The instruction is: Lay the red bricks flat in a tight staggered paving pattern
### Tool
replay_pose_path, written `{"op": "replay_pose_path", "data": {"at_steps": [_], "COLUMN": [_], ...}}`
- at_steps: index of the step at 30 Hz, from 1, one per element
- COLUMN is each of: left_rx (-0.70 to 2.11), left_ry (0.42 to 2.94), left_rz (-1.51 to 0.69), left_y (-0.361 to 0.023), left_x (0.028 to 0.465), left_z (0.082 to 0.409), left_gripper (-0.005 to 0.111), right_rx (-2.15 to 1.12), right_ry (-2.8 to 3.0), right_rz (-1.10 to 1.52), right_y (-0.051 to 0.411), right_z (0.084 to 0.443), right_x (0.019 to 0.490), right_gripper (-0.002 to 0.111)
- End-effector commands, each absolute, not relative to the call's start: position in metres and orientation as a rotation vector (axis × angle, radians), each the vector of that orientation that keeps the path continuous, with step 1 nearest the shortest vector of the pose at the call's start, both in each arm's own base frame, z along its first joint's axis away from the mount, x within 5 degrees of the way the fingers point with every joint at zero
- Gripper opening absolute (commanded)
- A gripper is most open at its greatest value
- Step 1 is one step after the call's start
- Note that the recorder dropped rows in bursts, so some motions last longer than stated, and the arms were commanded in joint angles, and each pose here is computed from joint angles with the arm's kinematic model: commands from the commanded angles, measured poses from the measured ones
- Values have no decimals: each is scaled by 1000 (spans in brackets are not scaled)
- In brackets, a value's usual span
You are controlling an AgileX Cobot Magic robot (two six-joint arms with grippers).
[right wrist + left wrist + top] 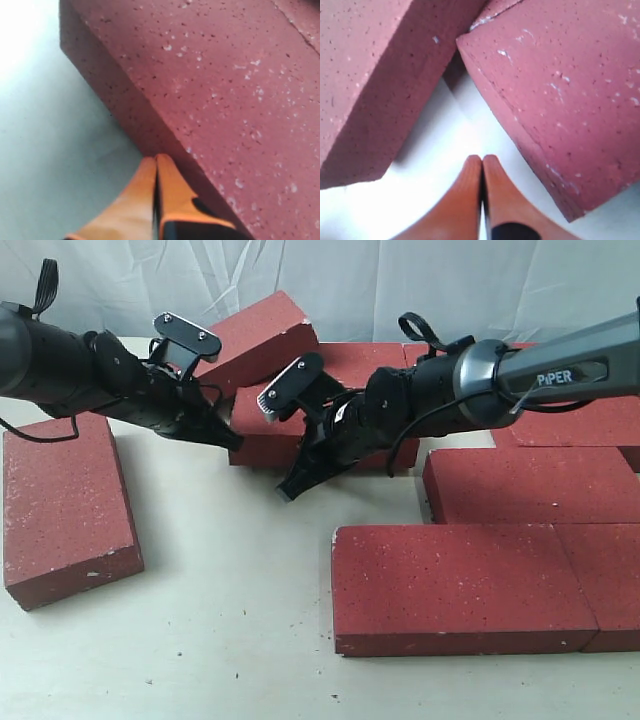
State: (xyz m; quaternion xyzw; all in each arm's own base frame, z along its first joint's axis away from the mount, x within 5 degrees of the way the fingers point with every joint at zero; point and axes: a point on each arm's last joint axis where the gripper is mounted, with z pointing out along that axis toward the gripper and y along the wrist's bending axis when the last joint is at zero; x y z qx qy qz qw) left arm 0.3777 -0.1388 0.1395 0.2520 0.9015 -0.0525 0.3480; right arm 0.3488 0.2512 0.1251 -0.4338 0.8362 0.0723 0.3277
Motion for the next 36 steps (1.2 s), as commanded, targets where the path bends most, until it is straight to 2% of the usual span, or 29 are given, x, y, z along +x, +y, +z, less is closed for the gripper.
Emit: {"op": "replay_pose_path", "data": {"at_steps": [1, 5, 10, 14, 22, 30, 36], "left_rx": [654, 656, 663, 682, 684, 663, 696], "left_ry": [2349, 2350, 2357, 2370, 2402, 2420, 2387], "left_rz": [-152, -153, -159, -170, -187, -209, -203], "left_y": [-139, -139, -140, -141, -142, -145, -157], "left_x": [378, 378, 377, 375, 374, 373, 369], "left_z": [141, 141, 140, 139, 132, 128, 130], "left_gripper": [0, 0, 0, 0, 0, 0, 0], "right_rx": [-1112, -1147, -1383, -1323, -1380, -1308, -1248], "right_ry": [2162, 2199, 2182, 2221, 2302, 2382, 2400], "right_rz": [174, 185, 92, 107, 135, 105, 99], "right_y": [249, 248, 243, 239, 230, 205, 193], "right_z": [129, 126, 120, 121, 157, 136, 136], "right_x": [354, 350, 344, 347, 331, 350, 358], "right_gripper": [-1, -1, -1, -1, -1, -1, -1]}}
